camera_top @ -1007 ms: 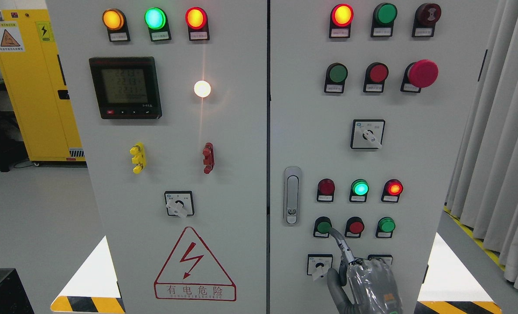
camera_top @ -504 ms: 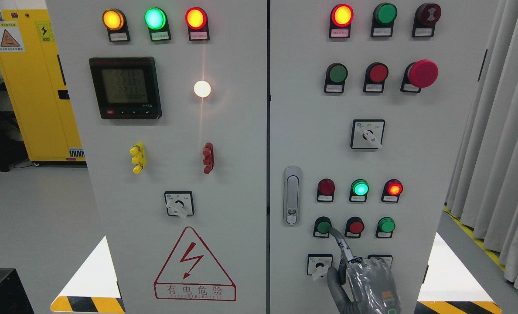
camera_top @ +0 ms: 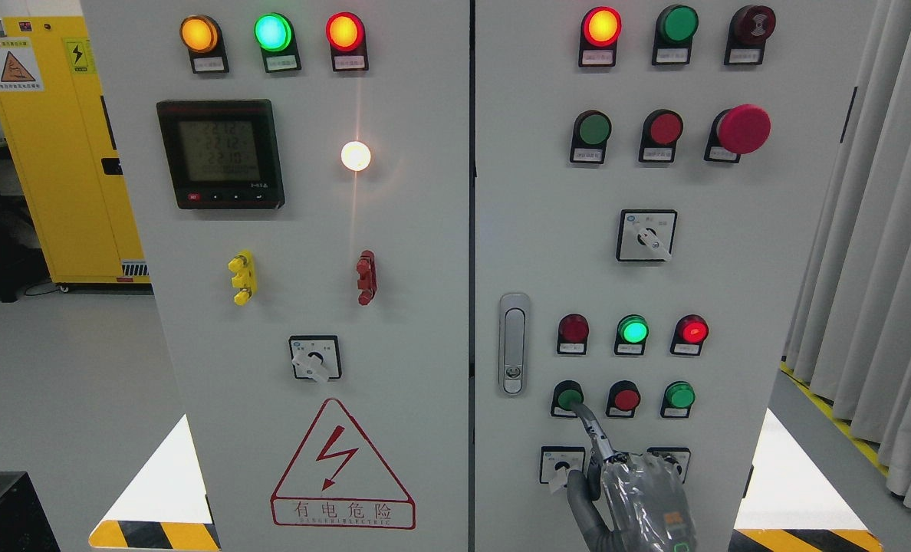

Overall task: Press green start button
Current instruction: 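Press the green push button inward with the right hand's fingertip, then release the button and lower the right hand away from the cabinet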

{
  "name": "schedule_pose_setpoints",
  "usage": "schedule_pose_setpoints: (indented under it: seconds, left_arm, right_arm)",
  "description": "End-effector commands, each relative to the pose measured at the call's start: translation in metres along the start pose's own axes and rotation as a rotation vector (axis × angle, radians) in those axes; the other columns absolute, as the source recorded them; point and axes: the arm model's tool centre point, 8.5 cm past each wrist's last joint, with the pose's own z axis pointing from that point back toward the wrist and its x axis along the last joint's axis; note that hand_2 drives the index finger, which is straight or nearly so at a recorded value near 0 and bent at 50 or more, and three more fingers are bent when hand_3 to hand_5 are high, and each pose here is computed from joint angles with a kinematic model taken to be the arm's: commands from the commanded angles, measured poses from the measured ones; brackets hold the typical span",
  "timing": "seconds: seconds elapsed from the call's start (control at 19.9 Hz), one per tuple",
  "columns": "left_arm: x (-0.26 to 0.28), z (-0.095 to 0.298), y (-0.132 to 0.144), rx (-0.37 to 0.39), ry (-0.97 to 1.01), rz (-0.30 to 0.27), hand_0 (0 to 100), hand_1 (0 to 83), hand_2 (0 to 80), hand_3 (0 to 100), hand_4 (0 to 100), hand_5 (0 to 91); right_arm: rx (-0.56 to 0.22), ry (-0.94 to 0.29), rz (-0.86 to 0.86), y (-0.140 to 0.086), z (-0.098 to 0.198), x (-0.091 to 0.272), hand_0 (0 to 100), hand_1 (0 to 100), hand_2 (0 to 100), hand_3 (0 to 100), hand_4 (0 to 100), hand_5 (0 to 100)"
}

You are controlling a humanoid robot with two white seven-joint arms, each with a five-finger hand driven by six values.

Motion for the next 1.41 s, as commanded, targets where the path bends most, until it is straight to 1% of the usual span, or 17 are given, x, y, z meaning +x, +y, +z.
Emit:
schedule_pose_setpoints:
  seconds: [0.0,0.25,0.91,1.36]
  left_arm:
    - [0.0,0.0,-0.001,-0.001,0.0,0.001,12,55.6,0.0,0,0,0.0]
    - [0.0,0.0,0.0,0.0,0.0,0.0,12,55.6,0.0,0,0,0.0]
    - [0.0,0.0,-0.001,-0.002,0.0,-0.001,12,55.6,0.0,0,0,0.0]
    - [0.0,0.0,0.001,0.001,0.001,-0.001,12,55.6,0.0,0,0,0.0]
  right_arm:
    - [0.0,0.011,-0.004,0.001,-0.002,0.001,77,94,0,89,100,100]
    - [0.003,0.007,-0.005,0.003,-0.006,0.001,78,94,0,89,100,100]
    - [0.043,0.017,-0.017,0.017,-0.005,-0.001,79,95,0,89,100,100]
    - [0.03,0.023,-0.036,0.015,-0.007,-0.001,80,95,0,89,100,100]
